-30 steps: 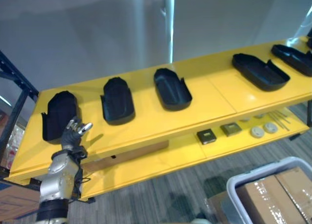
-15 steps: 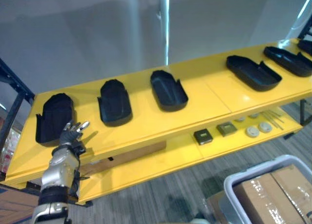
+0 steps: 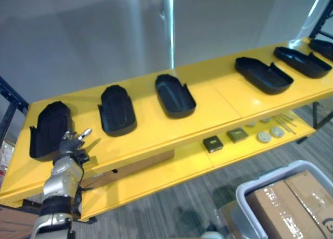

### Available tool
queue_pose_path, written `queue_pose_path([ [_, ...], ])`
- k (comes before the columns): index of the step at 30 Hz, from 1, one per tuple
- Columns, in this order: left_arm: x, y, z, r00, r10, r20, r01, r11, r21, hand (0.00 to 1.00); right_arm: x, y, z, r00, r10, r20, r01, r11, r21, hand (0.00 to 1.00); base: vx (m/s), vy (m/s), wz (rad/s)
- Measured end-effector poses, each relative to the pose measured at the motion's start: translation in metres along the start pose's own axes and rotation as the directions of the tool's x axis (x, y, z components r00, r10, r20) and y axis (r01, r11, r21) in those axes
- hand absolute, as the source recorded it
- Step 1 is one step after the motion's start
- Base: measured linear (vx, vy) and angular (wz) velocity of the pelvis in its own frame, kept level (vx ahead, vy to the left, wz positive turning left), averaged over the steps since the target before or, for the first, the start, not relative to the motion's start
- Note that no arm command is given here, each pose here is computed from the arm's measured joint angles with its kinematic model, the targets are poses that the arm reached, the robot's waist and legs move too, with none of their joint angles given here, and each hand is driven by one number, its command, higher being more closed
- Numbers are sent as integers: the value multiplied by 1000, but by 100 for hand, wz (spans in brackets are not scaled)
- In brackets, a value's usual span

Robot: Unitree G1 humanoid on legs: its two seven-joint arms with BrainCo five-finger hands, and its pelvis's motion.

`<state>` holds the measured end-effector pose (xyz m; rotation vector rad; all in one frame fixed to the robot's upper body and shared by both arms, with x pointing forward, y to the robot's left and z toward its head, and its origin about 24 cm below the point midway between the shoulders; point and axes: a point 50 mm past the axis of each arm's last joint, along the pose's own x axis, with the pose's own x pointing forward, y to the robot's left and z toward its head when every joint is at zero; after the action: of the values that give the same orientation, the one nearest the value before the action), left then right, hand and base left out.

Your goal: Walk over and take plastic housings, then place them on the shelf

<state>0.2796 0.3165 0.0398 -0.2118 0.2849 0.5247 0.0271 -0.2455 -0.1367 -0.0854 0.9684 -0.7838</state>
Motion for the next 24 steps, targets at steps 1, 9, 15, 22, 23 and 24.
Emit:
queue_pose_path([
  [1,0,0,0,1000,1,0,-1,1000,0,0,0,0,0,1000,0,0,0,1000,0,0,0,0,0],
  [9,0,2,0,999,36,-1,-36,999,-1,0,0,0,1,1000,0,6,0,1000,2,0,0,0,0],
  [15,0,3,0,999,43,-2,-43,999,-4,0,0,0,1,1000,0,5,0,1000,2,0,0,0,0],
  [22,1,4,-1,999,50,-3,-50,999,-5,0,0,0,1,1000,1,5,-1,1000,1,0,0,0,0],
  [23,2,4,0,998,58,-4,-58,998,-8,0,0,1,1,1000,3,5,-3,1000,-1,0,0,0,0],
  [24,3,4,0,998,63,-5,-63,998,-10,0,0,1,1,1000,5,5,-5,1000,-2,0,0,0,0],
])
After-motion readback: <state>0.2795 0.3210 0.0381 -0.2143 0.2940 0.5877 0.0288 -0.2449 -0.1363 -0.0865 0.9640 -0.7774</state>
